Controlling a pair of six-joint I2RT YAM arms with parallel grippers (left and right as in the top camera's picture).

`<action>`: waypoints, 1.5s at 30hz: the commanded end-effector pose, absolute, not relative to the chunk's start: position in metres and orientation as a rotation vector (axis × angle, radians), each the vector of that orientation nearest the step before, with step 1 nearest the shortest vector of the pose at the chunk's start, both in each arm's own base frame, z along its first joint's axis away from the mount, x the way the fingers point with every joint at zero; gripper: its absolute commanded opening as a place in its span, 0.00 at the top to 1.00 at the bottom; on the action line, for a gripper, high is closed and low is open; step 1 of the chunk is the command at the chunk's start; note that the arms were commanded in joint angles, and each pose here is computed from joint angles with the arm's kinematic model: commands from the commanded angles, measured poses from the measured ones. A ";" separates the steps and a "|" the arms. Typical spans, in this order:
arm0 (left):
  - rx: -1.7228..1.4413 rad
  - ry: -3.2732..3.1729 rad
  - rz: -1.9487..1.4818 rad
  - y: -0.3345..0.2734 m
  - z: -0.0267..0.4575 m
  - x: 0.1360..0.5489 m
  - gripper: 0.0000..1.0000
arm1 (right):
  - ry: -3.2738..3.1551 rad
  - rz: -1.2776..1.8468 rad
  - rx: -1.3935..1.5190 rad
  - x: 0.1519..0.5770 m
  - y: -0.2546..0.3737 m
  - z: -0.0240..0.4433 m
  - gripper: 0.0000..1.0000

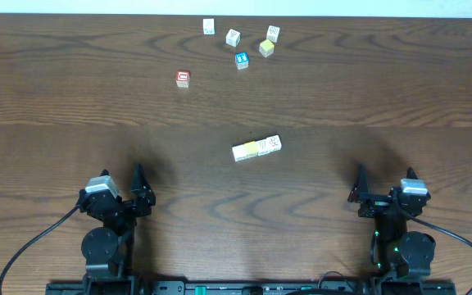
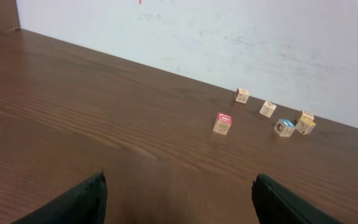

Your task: Lift 4 blocks

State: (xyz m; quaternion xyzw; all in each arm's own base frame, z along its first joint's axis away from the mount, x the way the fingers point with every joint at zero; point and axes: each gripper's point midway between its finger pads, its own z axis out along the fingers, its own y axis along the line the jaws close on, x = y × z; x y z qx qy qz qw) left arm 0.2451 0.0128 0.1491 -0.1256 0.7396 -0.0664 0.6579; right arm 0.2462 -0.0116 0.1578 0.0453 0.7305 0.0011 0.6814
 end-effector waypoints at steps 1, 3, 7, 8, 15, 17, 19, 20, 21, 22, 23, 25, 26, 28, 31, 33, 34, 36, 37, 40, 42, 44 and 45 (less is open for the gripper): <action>-0.283 1.733 -0.134 0.013 0.130 0.244 0.25 | 1.639 -0.004 0.089 0.246 -0.011 0.157 0.01; -0.283 1.733 -0.134 0.013 0.130 0.244 0.25 | 1.639 -0.004 0.089 0.246 -0.011 0.157 0.01; -0.283 1.733 -0.134 0.013 0.130 0.244 0.25 | 1.639 -0.005 0.089 0.246 -0.011 0.158 0.01; -0.283 1.733 -0.134 0.013 0.130 0.244 0.25 | 1.639 -0.004 0.089 0.246 -0.011 0.158 0.01; -0.283 1.733 -0.134 0.013 0.130 0.244 0.25 | 1.639 -0.005 0.089 0.246 -0.011 0.157 0.01; -0.283 1.733 -0.134 0.013 0.130 0.244 0.25 | 1.639 -0.005 0.089 0.246 -0.011 0.157 0.01; -0.283 1.733 -0.134 0.013 0.130 0.244 0.25 | 1.639 -0.005 0.089 0.246 -0.011 0.157 0.01; -0.283 1.733 -0.134 0.013 0.130 0.244 0.25 | 1.639 -0.005 0.089 0.246 -0.011 0.157 0.01; -0.283 1.733 -0.134 0.013 0.130 0.244 0.25 | 1.639 -0.005 0.089 0.246 -0.011 0.157 0.01; -0.283 1.733 -0.134 0.013 0.130 0.244 0.25 | 1.639 -0.005 0.090 0.246 -0.011 0.157 0.01; -0.283 1.733 -0.134 0.013 0.130 0.244 0.25 | 1.639 -0.005 0.089 0.246 -0.011 0.157 0.01; -0.282 1.732 -0.135 0.013 0.131 0.244 0.25 | 1.639 -0.005 0.089 0.246 -0.011 0.157 0.01; -0.282 1.728 -0.135 0.013 0.132 0.244 0.25 | 1.639 -0.005 0.090 0.246 -0.011 0.157 0.01; -0.279 1.708 -0.138 0.013 0.136 0.244 0.25 | 1.639 -0.005 0.089 0.246 -0.011 0.158 0.01; -0.278 1.700 -0.138 0.013 0.138 0.244 0.25 | 1.639 -0.005 0.089 0.246 -0.011 0.157 0.01; -0.278 1.702 -0.138 0.013 0.137 0.243 0.25 | 1.639 -0.005 0.089 0.246 -0.011 0.157 0.01; -0.278 1.702 -0.138 0.013 0.137 0.243 0.25 | 1.639 -0.005 0.089 0.246 -0.011 0.157 0.01; -0.278 1.702 -0.138 0.013 0.137 0.243 0.25 | 1.639 -0.005 0.090 0.246 -0.011 0.157 0.01; -0.278 1.703 -0.138 0.013 0.137 0.243 0.25 | 1.639 -0.005 0.089 0.246 -0.011 0.157 0.01; -0.278 1.705 -0.138 0.013 0.137 0.244 0.25 | 1.639 -0.005 0.089 0.246 -0.011 0.157 0.01; -0.278 1.705 -0.138 0.013 0.137 0.244 0.25 | 1.639 -0.005 0.089 0.246 -0.011 0.157 0.01; -0.278 1.702 -0.138 0.013 0.137 0.243 0.25 | 1.639 -0.005 0.089 0.246 -0.011 0.157 0.01; -0.278 1.702 -0.138 0.013 0.137 0.243 0.25 | 1.639 -0.005 0.089 0.246 -0.011 0.157 0.01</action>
